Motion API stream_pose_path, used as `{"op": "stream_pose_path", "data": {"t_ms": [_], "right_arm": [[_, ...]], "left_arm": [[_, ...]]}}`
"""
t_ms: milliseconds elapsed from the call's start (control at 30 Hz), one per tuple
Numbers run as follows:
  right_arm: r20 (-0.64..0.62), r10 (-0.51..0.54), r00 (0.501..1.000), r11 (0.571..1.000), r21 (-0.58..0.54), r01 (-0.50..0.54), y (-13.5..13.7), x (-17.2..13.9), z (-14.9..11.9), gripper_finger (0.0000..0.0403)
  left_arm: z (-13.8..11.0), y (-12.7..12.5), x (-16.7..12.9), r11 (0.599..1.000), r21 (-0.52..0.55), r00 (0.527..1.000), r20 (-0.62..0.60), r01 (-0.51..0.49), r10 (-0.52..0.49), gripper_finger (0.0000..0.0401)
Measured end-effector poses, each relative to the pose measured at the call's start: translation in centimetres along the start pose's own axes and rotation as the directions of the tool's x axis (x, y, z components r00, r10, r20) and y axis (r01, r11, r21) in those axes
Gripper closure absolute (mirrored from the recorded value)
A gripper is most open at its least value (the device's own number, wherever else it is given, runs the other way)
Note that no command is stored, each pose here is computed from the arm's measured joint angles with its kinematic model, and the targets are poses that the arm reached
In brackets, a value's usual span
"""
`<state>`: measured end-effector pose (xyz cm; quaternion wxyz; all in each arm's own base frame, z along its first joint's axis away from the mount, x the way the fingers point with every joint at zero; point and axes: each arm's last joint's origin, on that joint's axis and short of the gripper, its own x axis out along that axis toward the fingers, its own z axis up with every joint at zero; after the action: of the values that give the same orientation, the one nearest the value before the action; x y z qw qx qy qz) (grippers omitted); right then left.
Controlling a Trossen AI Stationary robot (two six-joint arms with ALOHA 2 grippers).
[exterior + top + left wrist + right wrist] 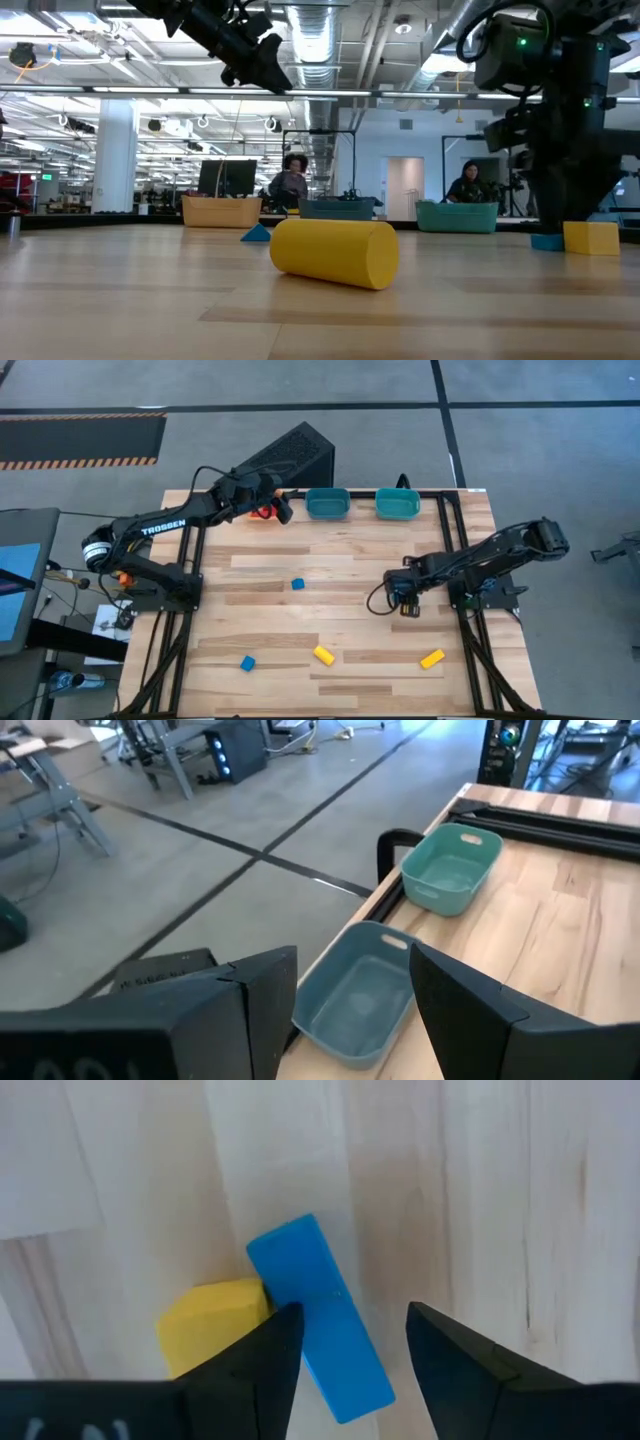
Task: Sort & place blocks by color
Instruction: Put the top right blue block into the blue container
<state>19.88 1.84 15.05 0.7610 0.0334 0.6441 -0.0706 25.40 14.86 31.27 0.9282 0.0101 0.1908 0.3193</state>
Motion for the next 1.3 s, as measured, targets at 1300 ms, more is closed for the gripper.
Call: {"op": "stream_pose_path", "data": {"t_ms": [1300], "right_arm": [[-0.065, 0.056, 0.996, 0.998, -0.011, -0.057, -0.9, 3.5, 5.0, 0.0189]], "left_arm": [[-2.1, 2.8, 2.7, 0.998, 0.039, 0.995, -0.094, 0.047, -0.043, 0.0216]]}}
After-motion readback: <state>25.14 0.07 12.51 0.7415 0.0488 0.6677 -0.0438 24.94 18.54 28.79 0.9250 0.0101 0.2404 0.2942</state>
